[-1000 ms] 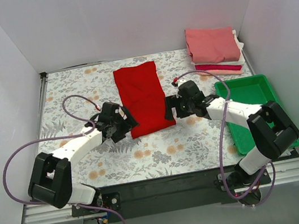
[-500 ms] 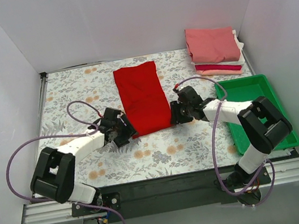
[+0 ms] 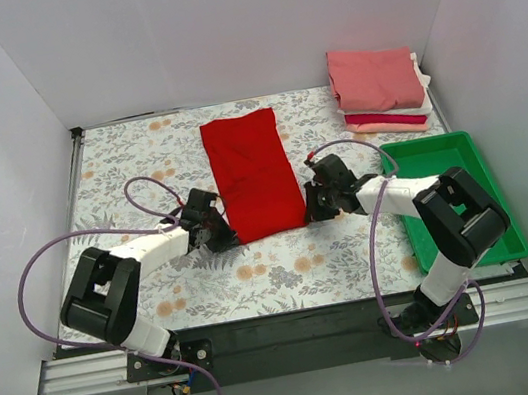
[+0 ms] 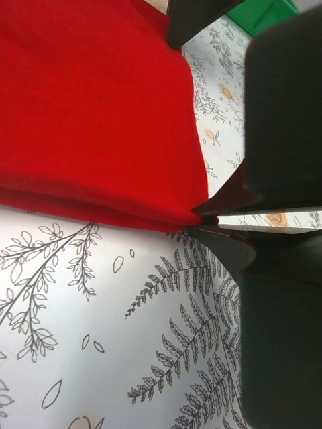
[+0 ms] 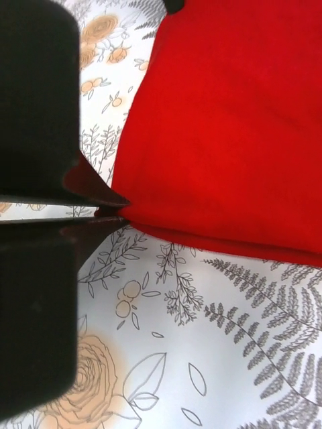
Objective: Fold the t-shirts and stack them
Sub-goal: Fold the tshirt
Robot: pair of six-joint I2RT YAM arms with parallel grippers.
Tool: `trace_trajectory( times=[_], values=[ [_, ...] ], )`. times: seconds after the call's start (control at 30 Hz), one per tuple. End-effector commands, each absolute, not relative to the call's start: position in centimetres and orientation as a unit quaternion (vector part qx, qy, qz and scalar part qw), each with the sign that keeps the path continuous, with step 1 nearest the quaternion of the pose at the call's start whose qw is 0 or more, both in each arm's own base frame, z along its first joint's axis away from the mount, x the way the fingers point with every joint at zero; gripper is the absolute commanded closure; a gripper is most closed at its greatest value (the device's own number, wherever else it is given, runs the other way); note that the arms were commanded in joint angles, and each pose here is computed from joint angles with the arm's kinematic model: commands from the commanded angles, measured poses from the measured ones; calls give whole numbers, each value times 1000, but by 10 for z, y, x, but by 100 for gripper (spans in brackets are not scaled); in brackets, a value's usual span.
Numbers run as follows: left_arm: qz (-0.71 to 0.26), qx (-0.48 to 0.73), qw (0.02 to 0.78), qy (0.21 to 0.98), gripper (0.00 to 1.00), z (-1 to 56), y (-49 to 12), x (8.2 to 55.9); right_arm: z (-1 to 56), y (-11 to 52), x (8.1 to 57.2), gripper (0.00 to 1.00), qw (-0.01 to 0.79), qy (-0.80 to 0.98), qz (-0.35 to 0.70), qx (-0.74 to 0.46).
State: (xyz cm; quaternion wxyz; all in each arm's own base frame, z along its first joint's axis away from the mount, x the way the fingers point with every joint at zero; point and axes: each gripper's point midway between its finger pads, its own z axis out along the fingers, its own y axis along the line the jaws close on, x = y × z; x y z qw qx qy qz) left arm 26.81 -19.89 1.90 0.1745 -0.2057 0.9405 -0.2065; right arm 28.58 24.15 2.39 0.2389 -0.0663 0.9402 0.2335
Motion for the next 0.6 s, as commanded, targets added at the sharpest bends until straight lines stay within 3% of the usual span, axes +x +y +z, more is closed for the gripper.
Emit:
trace_trajectory(
  times=[0.0, 0.07, 0.4, 0.57],
  values=[
    [-195, -197, 148, 949, 100, 8, -194, 251, 18, 244, 277, 93, 222, 941, 248, -67],
    [-200, -196, 144, 949, 100, 9, -194, 245, 21, 244, 269, 99, 218, 939, 258, -72],
    [-263, -153, 152, 940, 100, 42, -206, 175, 34, 221, 175, 99, 180, 923, 323, -110],
    [-341, -104, 161, 920, 100, 75, -221, 151, 58, 213, 136, 99, 173, 908, 361, -124]
  ],
)
